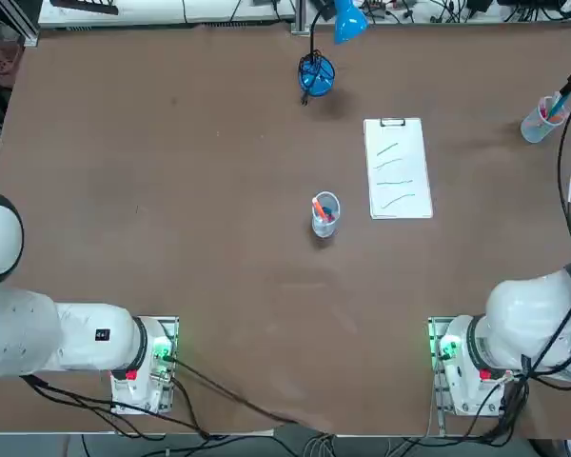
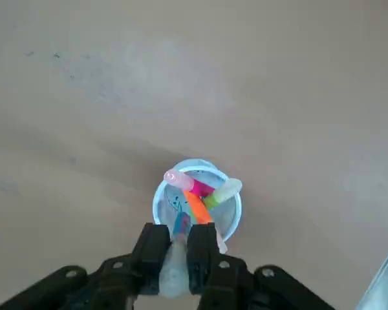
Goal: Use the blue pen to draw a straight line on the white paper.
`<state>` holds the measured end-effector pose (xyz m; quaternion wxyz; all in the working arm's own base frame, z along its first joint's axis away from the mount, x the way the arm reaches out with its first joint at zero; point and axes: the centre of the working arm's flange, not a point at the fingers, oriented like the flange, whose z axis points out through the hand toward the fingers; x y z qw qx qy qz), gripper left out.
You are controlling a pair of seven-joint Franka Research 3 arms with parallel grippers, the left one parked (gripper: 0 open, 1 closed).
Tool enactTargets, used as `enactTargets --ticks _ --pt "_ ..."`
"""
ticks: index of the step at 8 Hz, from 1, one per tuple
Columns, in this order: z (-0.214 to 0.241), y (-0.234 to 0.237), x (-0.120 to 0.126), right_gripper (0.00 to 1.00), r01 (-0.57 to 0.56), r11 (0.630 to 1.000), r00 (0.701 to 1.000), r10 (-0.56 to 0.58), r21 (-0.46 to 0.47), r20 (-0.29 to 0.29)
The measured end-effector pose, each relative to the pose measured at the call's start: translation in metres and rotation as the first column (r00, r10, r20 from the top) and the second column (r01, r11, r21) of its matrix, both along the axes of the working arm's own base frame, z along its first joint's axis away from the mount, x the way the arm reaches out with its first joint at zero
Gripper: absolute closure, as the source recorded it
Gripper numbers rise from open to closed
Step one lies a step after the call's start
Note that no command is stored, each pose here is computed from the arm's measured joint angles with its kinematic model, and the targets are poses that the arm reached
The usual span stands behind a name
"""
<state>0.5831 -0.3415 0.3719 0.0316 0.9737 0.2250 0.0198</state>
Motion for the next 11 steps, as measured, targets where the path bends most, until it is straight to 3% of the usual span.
enactTargets --ticks 2,6,9,11 --pt "-0.001 -0.001 0.000 0.78 0.001 1.000 1.000 -0.001 0.000 -0.001" --pt "0.013 0.001 0.008 0.05 -0.007 1.000 1.000 0.007 -0.010 0.023" --pt "0.062 0.031 0.032 0.00 -0.015 1.000 1.000 0.015 0.023 0.008" --pt "0.137 0.112 0.061 0.00 0.056 0.997 0.998 -0.056 0.051 0.003"
